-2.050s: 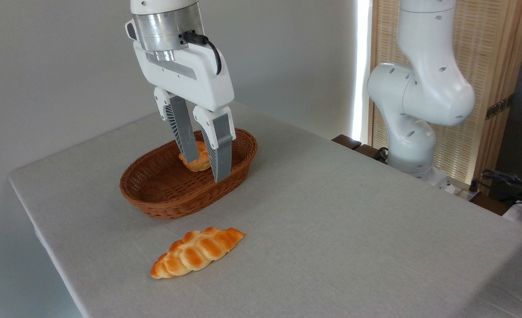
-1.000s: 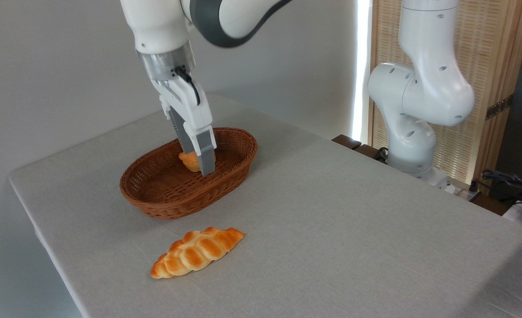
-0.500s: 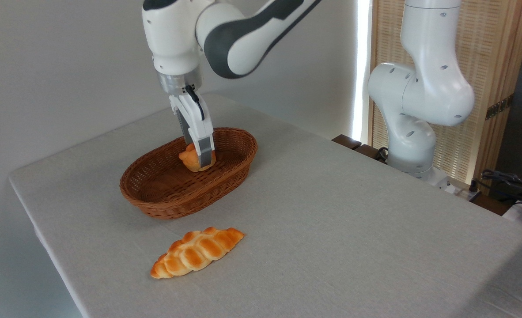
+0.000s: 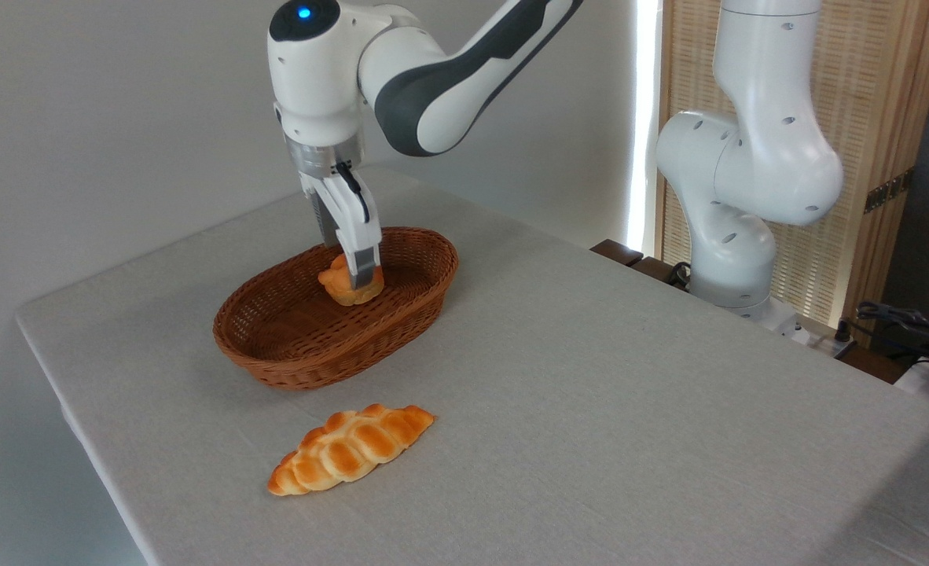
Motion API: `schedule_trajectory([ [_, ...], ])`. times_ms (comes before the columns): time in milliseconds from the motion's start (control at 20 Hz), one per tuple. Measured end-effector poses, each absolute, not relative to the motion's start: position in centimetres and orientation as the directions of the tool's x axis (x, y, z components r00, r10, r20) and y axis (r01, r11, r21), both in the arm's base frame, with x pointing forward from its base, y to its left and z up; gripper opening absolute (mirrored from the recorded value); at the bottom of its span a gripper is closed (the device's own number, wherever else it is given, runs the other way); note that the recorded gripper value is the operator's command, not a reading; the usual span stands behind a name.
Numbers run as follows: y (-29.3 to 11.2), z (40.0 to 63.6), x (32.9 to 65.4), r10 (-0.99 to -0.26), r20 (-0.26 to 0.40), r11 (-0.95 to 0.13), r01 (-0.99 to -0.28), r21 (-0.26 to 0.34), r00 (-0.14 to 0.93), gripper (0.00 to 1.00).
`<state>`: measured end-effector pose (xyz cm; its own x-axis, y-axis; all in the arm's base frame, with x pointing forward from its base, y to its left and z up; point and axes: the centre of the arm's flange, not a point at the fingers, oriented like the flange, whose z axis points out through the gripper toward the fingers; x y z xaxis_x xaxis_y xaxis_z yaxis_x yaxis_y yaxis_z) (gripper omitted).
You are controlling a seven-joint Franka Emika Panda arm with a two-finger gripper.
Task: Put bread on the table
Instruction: 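Close the gripper on the round bun inside the basket, then lift the gripped bun up out of the basket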
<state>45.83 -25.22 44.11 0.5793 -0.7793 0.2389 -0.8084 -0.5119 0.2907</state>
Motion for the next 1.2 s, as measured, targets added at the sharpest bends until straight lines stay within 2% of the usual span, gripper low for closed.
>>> schedule_trajectory([
  [150, -24.9, 41.9, 44.9, -0.813, 0.221, -0.469, -0.831, 0.299, 0.538, 1.0],
  [200, -24.7, 41.4, 44.8, -0.817, 0.219, -0.465, -0.833, 0.298, 0.534, 0.94],
  [350, -24.6, 40.9, 44.8, -0.812, 0.23, -0.472, -0.835, 0.283, 0.536, 0.52],
  [500, -24.6, 40.9, 44.9, -0.792, 0.252, -0.484, -0.824, 0.294, 0.556, 0.28],
  [550, -24.6, 40.9, 44.9, -0.786, 0.258, -0.488, -0.82, 0.297, 0.562, 0.24],
  [650, -24.6, 40.8, 45.0, -0.782, 0.262, -0.491, -0.818, 0.299, 0.566, 0.2],
  [900, -24.7, 40.8, 45.0, -0.778, 0.265, -0.494, -0.815, 0.304, 0.57, 0.19],
  [1200, -24.2, 41.2, 45.4, -0.77, 0.273, -0.502, -0.811, 0.3, 0.577, 0.22],
])
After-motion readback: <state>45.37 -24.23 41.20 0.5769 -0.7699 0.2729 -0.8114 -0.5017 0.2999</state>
